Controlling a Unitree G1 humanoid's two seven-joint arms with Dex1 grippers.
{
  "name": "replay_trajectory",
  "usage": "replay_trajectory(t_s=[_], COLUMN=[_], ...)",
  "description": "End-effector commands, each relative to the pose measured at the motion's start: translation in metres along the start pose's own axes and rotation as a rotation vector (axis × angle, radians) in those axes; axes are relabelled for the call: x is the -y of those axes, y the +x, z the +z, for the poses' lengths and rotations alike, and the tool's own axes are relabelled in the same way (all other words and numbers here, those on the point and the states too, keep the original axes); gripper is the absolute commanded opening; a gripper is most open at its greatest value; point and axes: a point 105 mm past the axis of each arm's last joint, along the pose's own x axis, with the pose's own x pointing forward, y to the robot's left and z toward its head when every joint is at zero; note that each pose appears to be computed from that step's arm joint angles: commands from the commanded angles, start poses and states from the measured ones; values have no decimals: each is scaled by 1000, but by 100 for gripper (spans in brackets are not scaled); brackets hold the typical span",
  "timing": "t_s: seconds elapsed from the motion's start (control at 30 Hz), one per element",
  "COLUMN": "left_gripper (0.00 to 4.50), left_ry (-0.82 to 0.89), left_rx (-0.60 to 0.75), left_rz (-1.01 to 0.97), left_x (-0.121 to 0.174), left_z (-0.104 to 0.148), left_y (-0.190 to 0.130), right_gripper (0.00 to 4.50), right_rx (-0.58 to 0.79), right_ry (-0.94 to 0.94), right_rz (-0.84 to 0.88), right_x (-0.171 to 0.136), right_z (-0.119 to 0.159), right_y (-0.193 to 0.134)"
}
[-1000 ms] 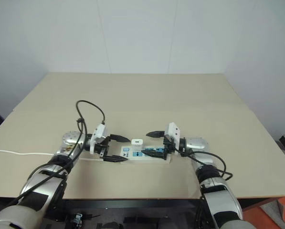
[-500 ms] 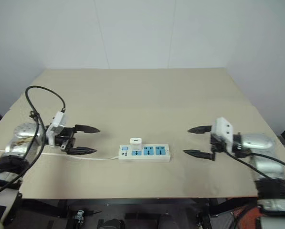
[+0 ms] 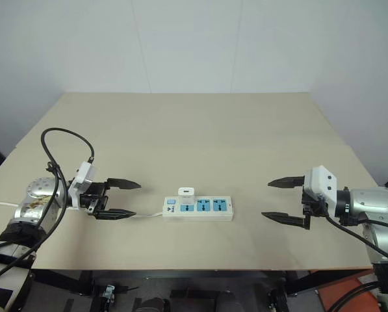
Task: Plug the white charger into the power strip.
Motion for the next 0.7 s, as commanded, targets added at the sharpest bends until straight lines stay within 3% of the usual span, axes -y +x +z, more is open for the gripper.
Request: replay_trajectory(t_s=[0.03, 0.7], left_gripper=[448, 448], left_ry=[29, 53], left_rx=[6, 37], left_rz=[18, 31], left_x=[-5, -12], left_z=[9, 18], left_y=[-5, -4], right_gripper=[450, 450], right_rx=[17, 4], right_ry=[-47, -69], right_rz=[-33, -50], right_x=[5, -5], right_z=[15, 6], right_y=[-11, -9])
